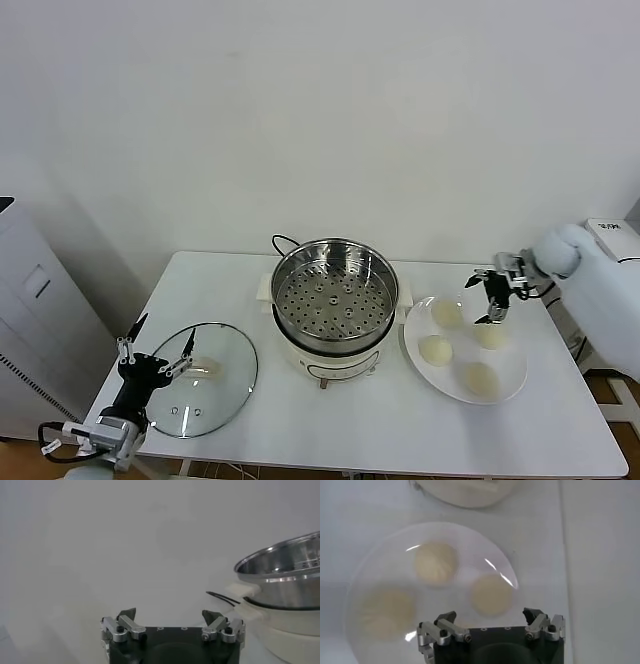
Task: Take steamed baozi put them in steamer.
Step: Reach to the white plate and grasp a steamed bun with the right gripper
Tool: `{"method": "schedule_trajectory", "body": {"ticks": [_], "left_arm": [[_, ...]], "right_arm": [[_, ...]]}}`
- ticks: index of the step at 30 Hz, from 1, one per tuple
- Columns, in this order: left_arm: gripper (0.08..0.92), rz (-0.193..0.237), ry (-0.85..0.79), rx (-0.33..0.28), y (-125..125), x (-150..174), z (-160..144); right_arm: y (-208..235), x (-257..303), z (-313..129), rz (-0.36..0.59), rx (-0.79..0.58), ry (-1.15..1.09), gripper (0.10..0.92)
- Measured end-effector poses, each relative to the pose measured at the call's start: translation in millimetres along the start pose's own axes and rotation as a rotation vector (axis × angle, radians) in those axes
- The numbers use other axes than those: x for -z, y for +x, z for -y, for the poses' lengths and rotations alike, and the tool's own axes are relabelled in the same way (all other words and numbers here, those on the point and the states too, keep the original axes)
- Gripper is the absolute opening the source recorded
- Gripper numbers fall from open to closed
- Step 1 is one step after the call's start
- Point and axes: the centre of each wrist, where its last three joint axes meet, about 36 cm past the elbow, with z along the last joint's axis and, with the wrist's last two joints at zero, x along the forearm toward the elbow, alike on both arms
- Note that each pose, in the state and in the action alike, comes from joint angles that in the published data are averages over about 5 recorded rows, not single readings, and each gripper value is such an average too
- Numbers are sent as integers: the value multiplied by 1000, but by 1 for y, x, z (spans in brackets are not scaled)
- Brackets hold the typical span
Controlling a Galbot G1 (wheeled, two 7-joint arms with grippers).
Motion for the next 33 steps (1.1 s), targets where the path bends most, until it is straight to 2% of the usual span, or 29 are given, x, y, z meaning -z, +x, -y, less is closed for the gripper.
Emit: {"method": "schedule_trajectory", "body": {"ticks": [9,19,33], "left_arm": [[823,0,-9,5,0,2,-2],[823,-2,-13,4,2,2,-1],[823,2,-18,7,4,4,-2]], "right_arm": [[-43,12,9,-33,13,29,823],[-69,20,11,-56,20,38,802],[-48,28,27,-71,-9,81,411]]}}
